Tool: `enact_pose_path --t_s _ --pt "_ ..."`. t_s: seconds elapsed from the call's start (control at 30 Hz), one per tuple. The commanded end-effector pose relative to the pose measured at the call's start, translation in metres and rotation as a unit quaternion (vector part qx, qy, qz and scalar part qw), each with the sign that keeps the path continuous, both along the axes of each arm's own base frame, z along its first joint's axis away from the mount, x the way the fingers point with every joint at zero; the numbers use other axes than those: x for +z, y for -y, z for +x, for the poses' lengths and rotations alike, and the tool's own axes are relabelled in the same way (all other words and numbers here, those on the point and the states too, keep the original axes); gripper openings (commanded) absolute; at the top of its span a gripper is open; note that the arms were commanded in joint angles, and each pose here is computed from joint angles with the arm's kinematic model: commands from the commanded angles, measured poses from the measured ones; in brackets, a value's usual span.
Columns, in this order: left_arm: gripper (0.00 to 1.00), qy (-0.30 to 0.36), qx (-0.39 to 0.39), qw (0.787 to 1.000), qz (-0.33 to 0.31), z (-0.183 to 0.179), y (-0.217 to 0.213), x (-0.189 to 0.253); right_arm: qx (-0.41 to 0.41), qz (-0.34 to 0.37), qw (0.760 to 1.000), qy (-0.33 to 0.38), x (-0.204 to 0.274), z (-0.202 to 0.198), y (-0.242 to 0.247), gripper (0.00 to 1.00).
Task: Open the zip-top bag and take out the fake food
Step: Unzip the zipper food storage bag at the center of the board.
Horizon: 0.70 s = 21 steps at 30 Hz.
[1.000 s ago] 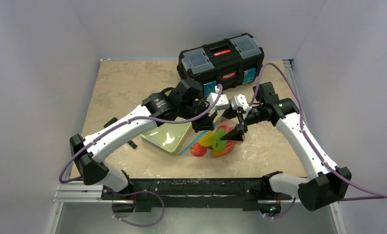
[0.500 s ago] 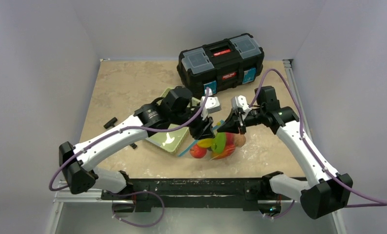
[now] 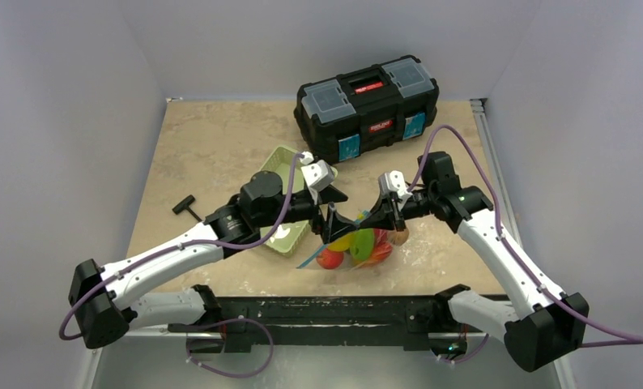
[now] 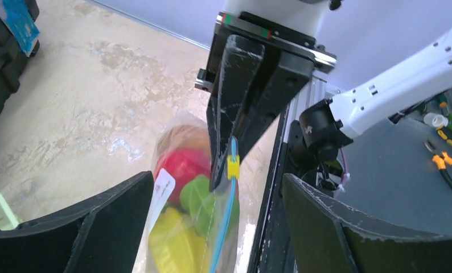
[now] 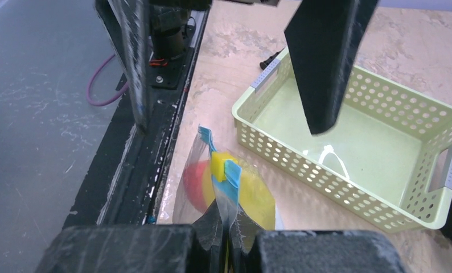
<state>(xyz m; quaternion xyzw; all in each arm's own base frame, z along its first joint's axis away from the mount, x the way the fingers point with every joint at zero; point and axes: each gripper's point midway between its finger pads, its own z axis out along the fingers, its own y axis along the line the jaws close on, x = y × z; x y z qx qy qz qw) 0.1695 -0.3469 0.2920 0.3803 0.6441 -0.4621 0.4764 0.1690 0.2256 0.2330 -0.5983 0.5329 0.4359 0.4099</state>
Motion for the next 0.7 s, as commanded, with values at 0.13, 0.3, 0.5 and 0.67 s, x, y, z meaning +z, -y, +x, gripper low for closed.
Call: enact_pose_path --t_s 0.13,0.3,0.5,0.67 --pt "0.62 -0.007 0.009 0.998 -0.060 0.014 0.031 0.039 -0.005 -0.002 1.000 0.023 0.001 0.005 0.000 0.00" --pt "0.44 -0.015 0.004 0.998 -0.055 0.012 0.033 0.034 -0.007 -0.002 1.000 0.023 0.001 0.005 0.000 0.00" --pt "0.37 -0.023 -0.005 0.999 -0.038 0.008 0.033 0.027 -0.008 -0.001 1.000 0.023 0.003 0.005 0.000 0.00" --pt "0.38 -0.037 -0.007 0.999 -0.015 0.006 0.031 0.016 -0.009 0.000 1.000 0.024 0.004 0.005 0.000 0.00"
